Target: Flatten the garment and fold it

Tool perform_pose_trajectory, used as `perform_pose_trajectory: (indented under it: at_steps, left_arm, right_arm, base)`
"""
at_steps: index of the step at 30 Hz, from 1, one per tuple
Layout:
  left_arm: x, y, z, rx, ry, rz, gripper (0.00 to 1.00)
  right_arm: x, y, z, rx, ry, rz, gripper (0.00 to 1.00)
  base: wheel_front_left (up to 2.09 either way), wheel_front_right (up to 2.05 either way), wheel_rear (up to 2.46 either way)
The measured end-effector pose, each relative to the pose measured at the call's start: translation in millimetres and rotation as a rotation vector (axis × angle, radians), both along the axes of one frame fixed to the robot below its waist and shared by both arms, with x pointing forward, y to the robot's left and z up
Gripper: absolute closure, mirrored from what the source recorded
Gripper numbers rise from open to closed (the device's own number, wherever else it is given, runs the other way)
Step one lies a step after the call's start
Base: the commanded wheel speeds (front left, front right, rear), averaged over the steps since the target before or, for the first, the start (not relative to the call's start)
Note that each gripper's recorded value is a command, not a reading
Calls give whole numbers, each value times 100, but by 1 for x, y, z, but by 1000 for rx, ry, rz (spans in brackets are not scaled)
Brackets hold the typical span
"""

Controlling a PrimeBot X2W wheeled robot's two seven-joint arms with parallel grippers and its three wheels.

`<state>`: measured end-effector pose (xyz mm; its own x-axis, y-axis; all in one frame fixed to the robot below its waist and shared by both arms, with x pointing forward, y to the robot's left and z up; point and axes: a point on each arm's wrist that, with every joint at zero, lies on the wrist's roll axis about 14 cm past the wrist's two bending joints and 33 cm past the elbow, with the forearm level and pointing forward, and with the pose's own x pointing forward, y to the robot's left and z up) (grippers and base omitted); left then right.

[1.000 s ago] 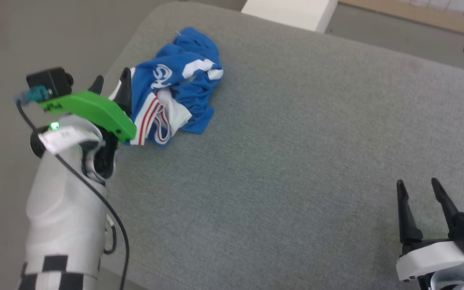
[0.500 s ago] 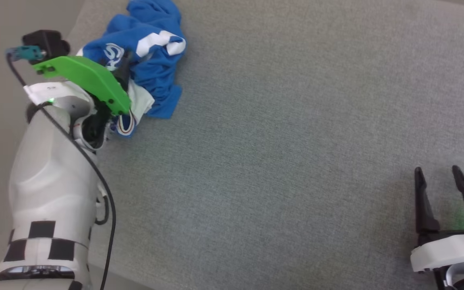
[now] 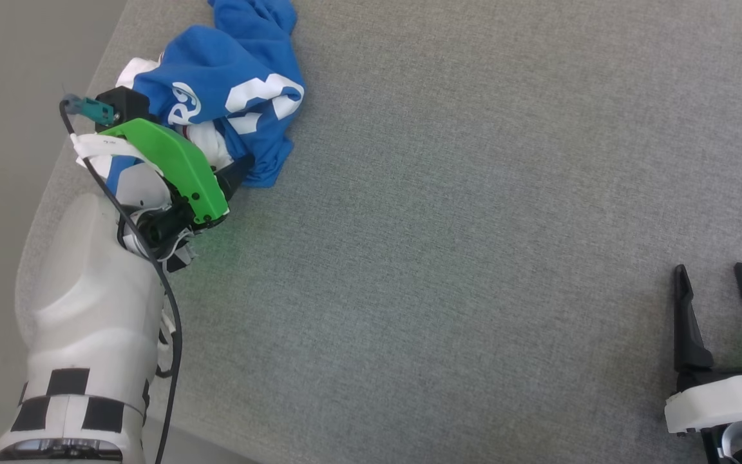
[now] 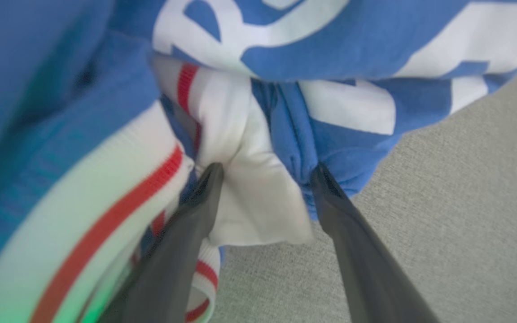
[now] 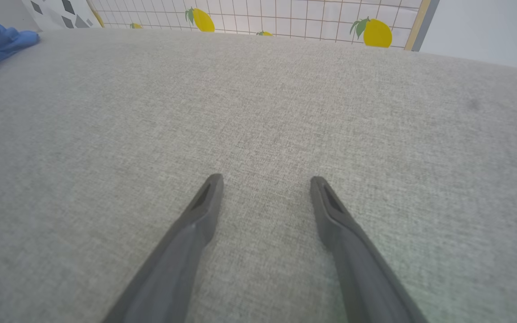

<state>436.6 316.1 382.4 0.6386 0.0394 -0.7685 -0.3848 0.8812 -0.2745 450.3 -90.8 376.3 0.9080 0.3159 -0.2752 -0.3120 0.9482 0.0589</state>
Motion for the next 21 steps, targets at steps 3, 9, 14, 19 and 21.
perform_pose_trajectory:
  at_steps: [3, 9, 14, 19, 21]
  left_arm:
    - [0, 0, 2, 6, -13, -2, 100]
    - [9, 9, 21, 64, -148, 28, 100]
    - [24, 19, 60, 104, -325, 64, 100]
    - [41, 35, 128, 200, -533, 63, 100]
    - [45, 38, 155, 233, -607, 56, 100]
  right_arm:
    - [0, -1, 1, -1, -2, -2, 0]
    - [0, 0, 4, -1, -7, 2, 0]
    - [-3, 5, 6, 5, -6, 13, 0]
    - [-9, 9, 12, 30, -15, 18, 0]
    - [-11, 10, 14, 40, -20, 20, 0]
  base:
    - [0, 0, 0]
    - [0, 0, 0]
    - [0, 0, 0]
    - [0, 0, 0]
    - [0, 0, 0]
